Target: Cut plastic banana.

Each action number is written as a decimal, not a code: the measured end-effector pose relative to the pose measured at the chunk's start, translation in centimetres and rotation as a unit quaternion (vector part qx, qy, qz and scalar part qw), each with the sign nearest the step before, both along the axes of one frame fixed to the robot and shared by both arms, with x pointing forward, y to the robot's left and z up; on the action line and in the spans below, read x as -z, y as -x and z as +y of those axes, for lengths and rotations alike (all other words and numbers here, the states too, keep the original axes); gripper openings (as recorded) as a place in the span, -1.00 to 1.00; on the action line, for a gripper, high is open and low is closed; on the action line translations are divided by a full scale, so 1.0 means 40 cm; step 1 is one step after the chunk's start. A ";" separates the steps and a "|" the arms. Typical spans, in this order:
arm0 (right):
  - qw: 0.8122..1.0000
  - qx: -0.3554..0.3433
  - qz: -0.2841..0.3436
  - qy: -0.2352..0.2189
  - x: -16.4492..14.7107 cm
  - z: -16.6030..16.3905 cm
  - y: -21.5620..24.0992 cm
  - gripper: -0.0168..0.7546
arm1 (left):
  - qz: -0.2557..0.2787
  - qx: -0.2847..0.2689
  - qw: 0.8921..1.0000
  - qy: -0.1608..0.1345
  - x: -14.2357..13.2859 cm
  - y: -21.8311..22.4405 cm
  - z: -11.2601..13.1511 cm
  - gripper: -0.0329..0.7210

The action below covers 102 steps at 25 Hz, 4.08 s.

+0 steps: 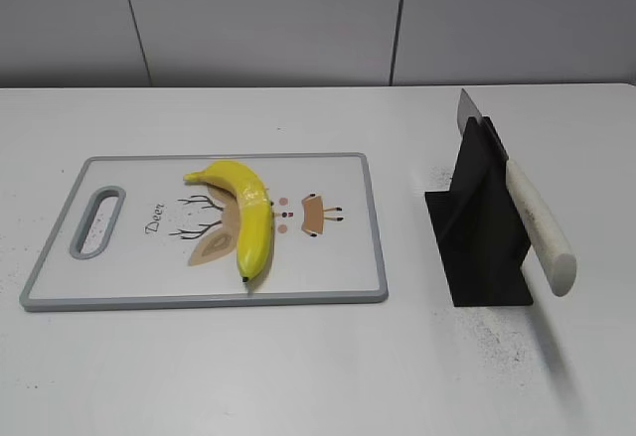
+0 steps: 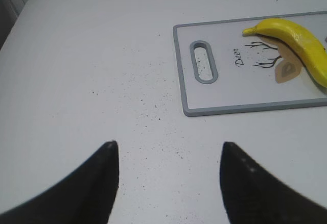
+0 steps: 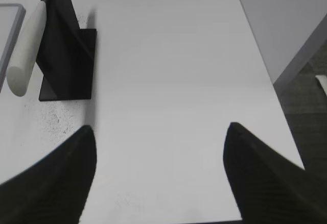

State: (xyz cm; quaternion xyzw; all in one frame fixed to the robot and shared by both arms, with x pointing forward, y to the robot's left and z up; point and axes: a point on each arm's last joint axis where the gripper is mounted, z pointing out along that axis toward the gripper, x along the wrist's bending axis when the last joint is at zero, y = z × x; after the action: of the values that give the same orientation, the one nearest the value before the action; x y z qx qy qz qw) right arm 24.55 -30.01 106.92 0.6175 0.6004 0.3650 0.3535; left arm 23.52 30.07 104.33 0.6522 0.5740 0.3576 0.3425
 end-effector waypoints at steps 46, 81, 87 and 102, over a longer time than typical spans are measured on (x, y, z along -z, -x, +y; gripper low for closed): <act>0.877 -0.074 0.474 -0.005 0.176 0.322 -0.667 0.32 | 0.000 0.000 1.000 0.000 0.000 0.000 0.000 0.53; 0.932 -0.057 0.344 -0.096 -0.103 0.289 -0.590 -0.54 | 0.000 0.000 1.000 0.000 0.000 0.000 0.000 0.51; 0.939 -0.088 0.324 -0.073 -0.167 0.287 -0.588 -0.54 | -0.005 0.005 1.000 0.009 -0.005 -0.003 -0.004 0.50; 0.894 -0.318 0.283 0.138 -0.178 0.342 -0.709 -0.54 | 0.036 0.086 0.995 -0.045 -0.188 -0.303 -0.032 0.48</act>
State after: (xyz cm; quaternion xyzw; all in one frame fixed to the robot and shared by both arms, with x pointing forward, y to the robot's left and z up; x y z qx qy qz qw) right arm 52.91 -16.32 114.05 0.4153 0.8839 0.1814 0.1154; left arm 35.64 28.81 111.85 0.7263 0.5111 0.3286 0.3213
